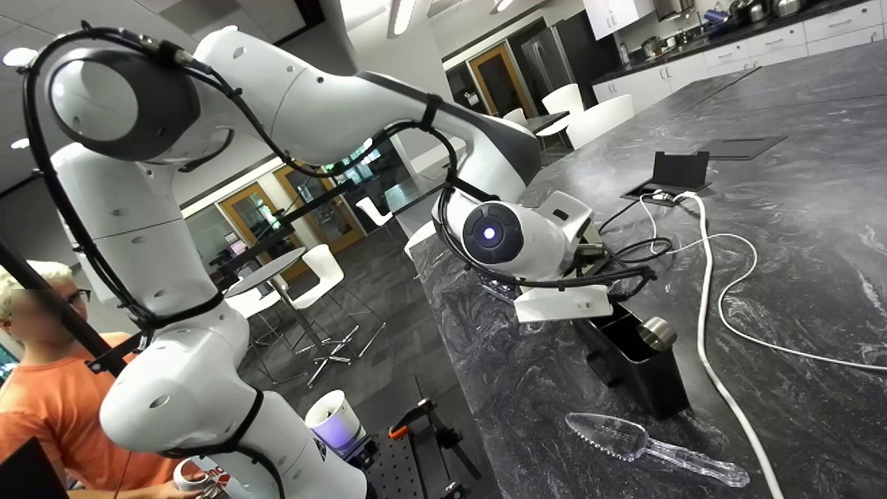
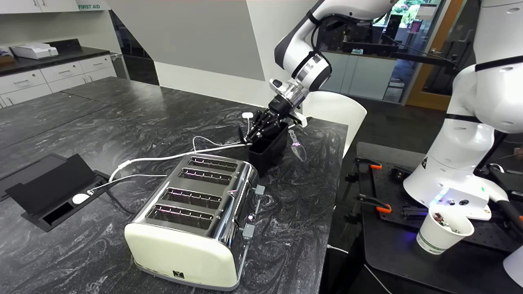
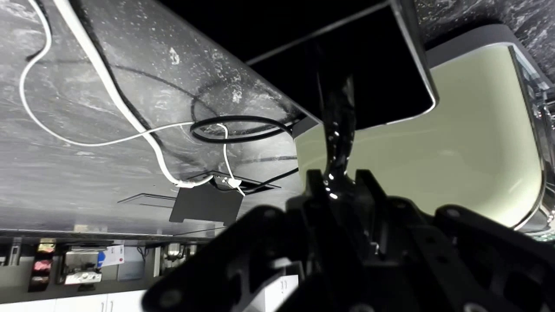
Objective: Put the black spoon in the cutlery holder followed by the clear butter knife
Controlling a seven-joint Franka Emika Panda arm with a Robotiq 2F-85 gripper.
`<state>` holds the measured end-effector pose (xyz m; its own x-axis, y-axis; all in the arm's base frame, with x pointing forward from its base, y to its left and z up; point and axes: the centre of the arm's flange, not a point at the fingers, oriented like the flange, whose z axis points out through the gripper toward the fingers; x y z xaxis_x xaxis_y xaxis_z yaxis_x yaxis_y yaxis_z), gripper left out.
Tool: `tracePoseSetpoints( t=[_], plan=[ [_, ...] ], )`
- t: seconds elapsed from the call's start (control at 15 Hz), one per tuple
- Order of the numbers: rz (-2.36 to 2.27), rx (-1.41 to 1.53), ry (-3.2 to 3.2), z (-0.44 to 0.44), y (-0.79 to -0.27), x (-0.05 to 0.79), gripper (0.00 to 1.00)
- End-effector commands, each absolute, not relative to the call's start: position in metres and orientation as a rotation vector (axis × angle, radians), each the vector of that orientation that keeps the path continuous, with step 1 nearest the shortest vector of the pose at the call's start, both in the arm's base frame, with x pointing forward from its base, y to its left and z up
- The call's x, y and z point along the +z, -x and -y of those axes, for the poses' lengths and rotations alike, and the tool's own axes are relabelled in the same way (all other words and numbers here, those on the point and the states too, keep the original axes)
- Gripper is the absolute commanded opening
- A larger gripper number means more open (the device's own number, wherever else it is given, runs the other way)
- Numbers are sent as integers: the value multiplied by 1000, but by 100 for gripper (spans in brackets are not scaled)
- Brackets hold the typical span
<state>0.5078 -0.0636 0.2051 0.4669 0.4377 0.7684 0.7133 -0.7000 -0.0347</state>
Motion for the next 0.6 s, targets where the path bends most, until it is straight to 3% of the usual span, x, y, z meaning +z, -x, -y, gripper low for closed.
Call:
tracePoseSetpoints(
  t=[0.0,0.33,0.53],
  plan=[
    [970,-1072,2428,60,-516,215,55],
    [1032,-1116,2423,60,-500,259,94],
    [1110,-1109,2458,71,-484,303,100]
  ],
)
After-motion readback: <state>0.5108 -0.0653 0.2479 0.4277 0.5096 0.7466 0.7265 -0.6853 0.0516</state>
